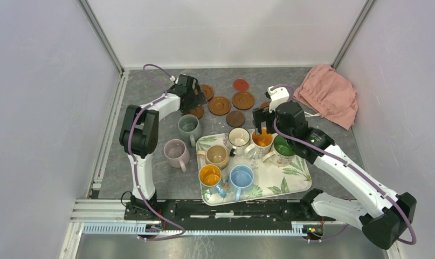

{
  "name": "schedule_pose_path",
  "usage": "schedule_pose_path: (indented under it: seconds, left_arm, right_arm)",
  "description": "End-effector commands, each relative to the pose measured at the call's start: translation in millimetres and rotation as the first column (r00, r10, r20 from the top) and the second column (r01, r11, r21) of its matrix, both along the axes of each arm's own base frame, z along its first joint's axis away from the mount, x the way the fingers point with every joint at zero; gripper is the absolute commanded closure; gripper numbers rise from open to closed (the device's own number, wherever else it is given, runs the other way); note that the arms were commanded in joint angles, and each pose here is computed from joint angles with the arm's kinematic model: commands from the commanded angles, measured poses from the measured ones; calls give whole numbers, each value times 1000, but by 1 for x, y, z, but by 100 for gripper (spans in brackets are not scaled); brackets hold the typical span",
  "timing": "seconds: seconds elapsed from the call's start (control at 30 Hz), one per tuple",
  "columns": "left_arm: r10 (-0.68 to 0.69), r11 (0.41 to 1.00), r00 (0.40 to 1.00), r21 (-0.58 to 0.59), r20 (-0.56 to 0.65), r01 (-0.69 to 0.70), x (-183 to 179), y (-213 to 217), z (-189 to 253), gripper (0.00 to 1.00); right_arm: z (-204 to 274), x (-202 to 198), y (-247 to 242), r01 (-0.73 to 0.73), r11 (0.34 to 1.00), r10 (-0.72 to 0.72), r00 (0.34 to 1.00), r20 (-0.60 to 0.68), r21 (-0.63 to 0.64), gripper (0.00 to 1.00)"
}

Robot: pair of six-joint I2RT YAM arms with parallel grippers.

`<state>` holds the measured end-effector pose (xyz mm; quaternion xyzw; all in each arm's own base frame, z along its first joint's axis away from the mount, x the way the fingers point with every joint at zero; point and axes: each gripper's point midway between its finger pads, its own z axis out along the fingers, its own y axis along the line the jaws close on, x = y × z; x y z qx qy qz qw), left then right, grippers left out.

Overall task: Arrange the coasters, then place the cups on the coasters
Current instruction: Move the coaster to the corner of the board.

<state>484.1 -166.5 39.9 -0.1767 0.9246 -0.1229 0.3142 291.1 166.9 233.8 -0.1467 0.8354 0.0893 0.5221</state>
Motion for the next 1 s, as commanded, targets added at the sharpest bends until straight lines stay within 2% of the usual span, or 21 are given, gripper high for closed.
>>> schedule_pose_path:
  seconds: [0.0,0.33,0.8,0.97]
  left_arm:
    - [95,994,995,48,-29,-94,6,33,-19,0]
    - [168,981,986,98,-14,-166,28,79,-21,0]
    - [180,974,983,134,33,-183,65,120,-4,0]
    - [159,976,983,137,86,-170,77,121,23,0]
  right_arm:
    - [17,5,1,2,999,-4,999,51,34,2]
    - [18,7,5,-7,999,5,999,47,33,2]
    - [21,9,8,-12,1000,11,999,38,24,2]
    - [24,10,8,-12,1000,11,999,40,24,2]
